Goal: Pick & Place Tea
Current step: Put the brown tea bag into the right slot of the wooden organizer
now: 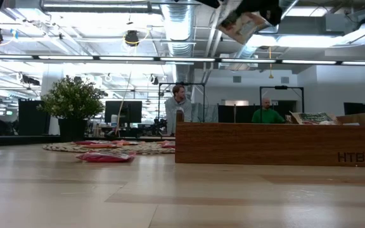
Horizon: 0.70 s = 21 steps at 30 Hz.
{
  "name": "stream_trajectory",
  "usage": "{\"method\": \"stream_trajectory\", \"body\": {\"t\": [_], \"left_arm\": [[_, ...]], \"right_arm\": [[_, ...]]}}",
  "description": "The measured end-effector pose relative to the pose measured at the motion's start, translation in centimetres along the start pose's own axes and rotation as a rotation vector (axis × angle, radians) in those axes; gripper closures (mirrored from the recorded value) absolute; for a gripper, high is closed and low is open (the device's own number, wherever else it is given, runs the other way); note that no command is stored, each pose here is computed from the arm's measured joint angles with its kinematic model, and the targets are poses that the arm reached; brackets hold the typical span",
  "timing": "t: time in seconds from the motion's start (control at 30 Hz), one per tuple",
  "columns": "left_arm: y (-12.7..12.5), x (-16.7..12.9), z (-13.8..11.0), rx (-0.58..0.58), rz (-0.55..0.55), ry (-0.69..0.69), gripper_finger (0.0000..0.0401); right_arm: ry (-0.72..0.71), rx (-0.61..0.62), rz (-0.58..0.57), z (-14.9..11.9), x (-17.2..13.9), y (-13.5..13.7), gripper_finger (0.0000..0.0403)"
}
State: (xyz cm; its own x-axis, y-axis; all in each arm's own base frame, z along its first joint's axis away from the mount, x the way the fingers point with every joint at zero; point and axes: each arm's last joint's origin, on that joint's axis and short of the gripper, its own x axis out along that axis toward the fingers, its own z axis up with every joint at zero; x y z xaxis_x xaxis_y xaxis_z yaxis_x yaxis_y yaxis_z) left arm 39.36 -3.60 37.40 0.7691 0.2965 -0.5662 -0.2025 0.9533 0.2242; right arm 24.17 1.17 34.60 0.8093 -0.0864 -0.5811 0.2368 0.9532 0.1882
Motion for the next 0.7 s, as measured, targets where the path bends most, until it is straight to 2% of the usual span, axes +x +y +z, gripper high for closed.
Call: {"method": "stream_trajectory", "body": {"t": [0.17,0.33,0.53,0.7], "left_arm": [[0.3,-0.1,-1.1,0.027,0.063,0.109,0.0243],[0.9,-0.4,-2.7,-0.019,0.149,0.258,0.0243],[1.1,-0.2,-4.0,-0.052,0.186,0.344,0.0243],[0.5,1.4,-6.2,-0.084,0.205,0.398,0.0243]], "right_arm": [[0.061,-0.005,-0.057,-1.0,-0.9,0.1,0.0403],[0.037,-0.003,-0.130,-2.8,-2.8,0.7,0.0403],[-0.022,0.084,-0.132,-7.0,-4.2,0.7,0.0403],[-0.195,0.135,-0.036,-10.4,-3.5,1.4,0.0403]]}}
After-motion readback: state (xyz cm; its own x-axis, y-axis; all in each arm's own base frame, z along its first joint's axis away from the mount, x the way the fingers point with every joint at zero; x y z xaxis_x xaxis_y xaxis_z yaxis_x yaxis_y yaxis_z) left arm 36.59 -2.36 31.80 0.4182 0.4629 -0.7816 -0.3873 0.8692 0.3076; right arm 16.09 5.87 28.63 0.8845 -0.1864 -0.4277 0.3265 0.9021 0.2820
